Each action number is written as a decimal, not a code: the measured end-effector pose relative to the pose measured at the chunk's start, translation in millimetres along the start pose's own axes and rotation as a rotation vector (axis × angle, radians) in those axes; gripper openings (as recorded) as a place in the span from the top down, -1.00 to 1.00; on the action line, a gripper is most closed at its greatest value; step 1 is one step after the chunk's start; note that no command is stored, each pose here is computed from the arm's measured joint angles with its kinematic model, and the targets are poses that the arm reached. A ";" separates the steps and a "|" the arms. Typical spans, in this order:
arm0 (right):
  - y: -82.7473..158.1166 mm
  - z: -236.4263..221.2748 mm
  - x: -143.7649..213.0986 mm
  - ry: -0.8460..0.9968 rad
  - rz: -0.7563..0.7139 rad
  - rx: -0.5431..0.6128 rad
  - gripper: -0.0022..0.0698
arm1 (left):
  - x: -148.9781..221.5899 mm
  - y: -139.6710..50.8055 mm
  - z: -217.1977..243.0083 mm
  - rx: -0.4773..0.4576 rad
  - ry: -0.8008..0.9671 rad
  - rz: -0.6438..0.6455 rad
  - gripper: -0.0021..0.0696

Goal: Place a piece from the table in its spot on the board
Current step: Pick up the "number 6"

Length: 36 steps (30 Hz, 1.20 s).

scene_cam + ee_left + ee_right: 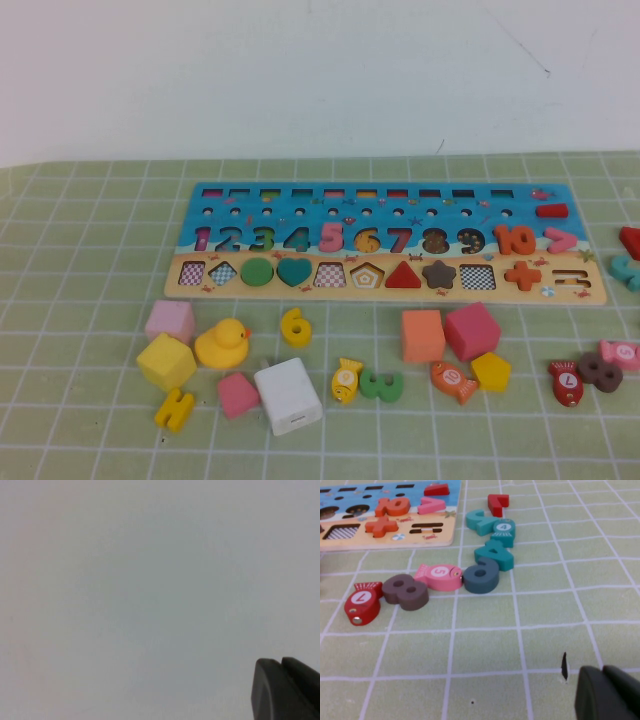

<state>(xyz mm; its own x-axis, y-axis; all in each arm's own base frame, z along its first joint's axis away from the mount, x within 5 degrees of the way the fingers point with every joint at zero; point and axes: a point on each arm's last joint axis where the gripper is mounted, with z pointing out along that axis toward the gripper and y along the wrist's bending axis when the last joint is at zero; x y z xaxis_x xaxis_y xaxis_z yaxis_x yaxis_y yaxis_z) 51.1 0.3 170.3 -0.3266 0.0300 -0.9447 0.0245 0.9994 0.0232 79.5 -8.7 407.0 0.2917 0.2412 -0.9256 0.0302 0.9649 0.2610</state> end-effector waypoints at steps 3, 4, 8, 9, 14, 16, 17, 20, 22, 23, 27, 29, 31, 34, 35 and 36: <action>0.0 0.0 0.0 0.000 0.000 0.000 0.95 | -3.3 0.9 -0.2 -0.010 -0.036 0.000 0.95; 0.0 0.0 0.0 0.000 0.000 0.000 0.95 | -3.5 1.0 -0.2 -0.011 -0.038 0.000 0.95; 0.0 0.0 0.0 0.000 0.000 0.000 0.95 | 0.0 0.0 1.7 -0.001 -0.005 -0.027 0.95; 0.0 0.0 0.0 0.000 0.000 0.000 0.95 | 1.4 -0.4 4.0 0.001 0.004 -0.037 0.95; 0.0 0.0 0.0 0.000 0.000 0.000 0.95 | 12.6 -6.0 22.4 0.064 0.264 -0.269 0.95; 0.0 0.0 0.0 0.000 0.000 0.000 0.95 | 16.4 -9.0 32.5 0.096 0.417 -0.311 0.95; 0.0 0.0 0.0 0.000 0.000 0.000 0.95 | 18.8 -10.9 38.7 0.117 0.504 -0.326 0.95; 0.0 0.0 0.0 0.000 0.000 0.000 0.95 | 27.8 -17.3 58.1 0.176 0.744 -0.357 0.95; 0.0 0.0 0.0 0.000 0.000 0.000 0.95 | 38.8 -23.5 73.5 0.217 0.886 -0.379 0.95; 0.0 0.0 0.0 0.000 0.000 0.000 0.95 | 45.1 -27.3 81.4 0.242 0.956 -0.391 0.95; 0.0 0.0 0.0 0.000 0.000 0.000 0.95 | 74.3 -47.0 113.4 0.380 1.151 -0.446 0.95; 0.0 0.0 0.0 0.000 0.000 0.000 0.95 | 90.4 -59.4 128.9 0.468 1.205 -0.467 0.95; 0.0 0.0 0.0 0.000 0.000 0.000 0.95 | 105.6 -74.0 143.4 0.544 1.249 -0.477 0.95; 0.0 0.0 0.0 0.000 0.000 0.000 0.95 | 128.2 -98.2 165.5 0.619 1.320 -0.460 0.95; 0.0 0.0 0.0 0.000 0.000 0.000 0.95 | 137.9 -115.8 180.4 0.649 1.342 -0.428 0.95; 0.0 0.0 0.0 0.000 0.000 0.000 0.95 | 140.4 -123.0 186.3 0.656 1.345 -0.413 0.95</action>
<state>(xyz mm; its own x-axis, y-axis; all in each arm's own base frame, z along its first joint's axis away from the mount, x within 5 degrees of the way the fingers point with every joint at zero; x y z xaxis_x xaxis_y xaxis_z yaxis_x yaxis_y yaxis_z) 51.1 0.3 170.3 -0.3266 0.0300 -0.9447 0.0245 0.9994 0.0232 294.9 -112.9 296.1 -0.8747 0.2380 -0.4222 0.3922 0.8593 -0.3282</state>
